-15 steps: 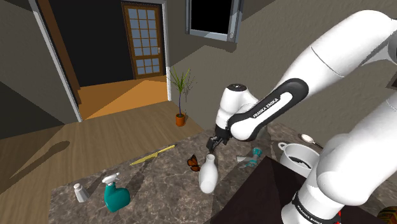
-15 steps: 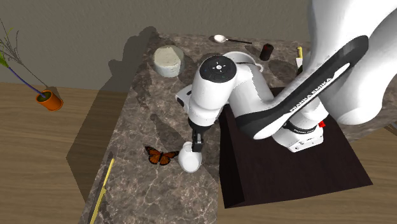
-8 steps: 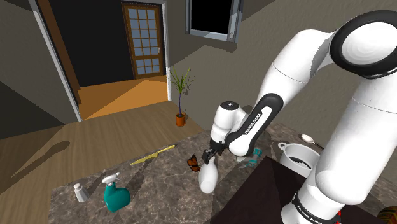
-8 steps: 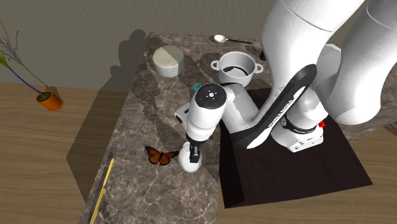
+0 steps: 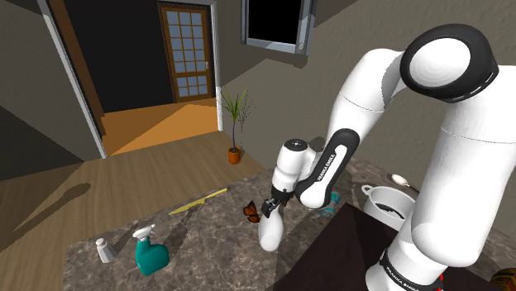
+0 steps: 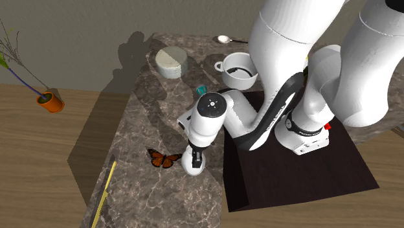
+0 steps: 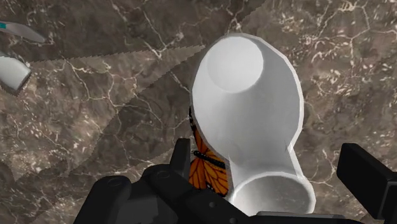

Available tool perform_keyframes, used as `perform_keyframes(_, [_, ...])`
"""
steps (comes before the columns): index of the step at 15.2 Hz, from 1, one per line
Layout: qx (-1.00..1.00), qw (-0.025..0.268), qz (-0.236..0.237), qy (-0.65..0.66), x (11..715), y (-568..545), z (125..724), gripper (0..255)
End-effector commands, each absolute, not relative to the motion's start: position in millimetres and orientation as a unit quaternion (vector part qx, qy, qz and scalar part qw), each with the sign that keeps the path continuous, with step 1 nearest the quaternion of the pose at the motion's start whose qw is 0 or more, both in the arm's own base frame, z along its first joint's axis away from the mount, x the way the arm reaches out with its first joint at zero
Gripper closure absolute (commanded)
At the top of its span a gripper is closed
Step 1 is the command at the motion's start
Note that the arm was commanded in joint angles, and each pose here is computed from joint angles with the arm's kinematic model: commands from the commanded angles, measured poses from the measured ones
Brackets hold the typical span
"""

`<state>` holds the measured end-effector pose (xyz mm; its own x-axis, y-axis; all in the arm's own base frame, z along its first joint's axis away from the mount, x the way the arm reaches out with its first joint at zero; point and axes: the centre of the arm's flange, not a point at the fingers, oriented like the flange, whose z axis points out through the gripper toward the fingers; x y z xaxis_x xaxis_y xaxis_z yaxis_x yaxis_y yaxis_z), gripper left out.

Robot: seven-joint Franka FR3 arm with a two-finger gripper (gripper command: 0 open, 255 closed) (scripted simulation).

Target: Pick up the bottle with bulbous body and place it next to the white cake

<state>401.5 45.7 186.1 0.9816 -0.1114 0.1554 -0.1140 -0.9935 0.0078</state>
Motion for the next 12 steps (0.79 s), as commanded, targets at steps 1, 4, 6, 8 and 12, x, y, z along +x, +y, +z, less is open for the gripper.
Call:
perform_keyframes(1, [0.995, 0.008, 0.078, -0.057, 401.7, 45.9, 185.4, 0])
perform_keyframes(4, [0.995, 0.008, 0.078, -0.057, 401.7, 45.9, 185.4, 0])
perform_keyframes(6, [0.995, 0.008, 0.078, -0.057, 401.7, 45.9, 185.4, 255])
perform_keyframes(8, [0.995, 0.008, 0.078, -0.057, 401.7, 45.9, 185.4, 255])
perform_keyframes(12, [0.995, 0.008, 0.078, -0.057, 401.7, 45.9, 185.4, 255])
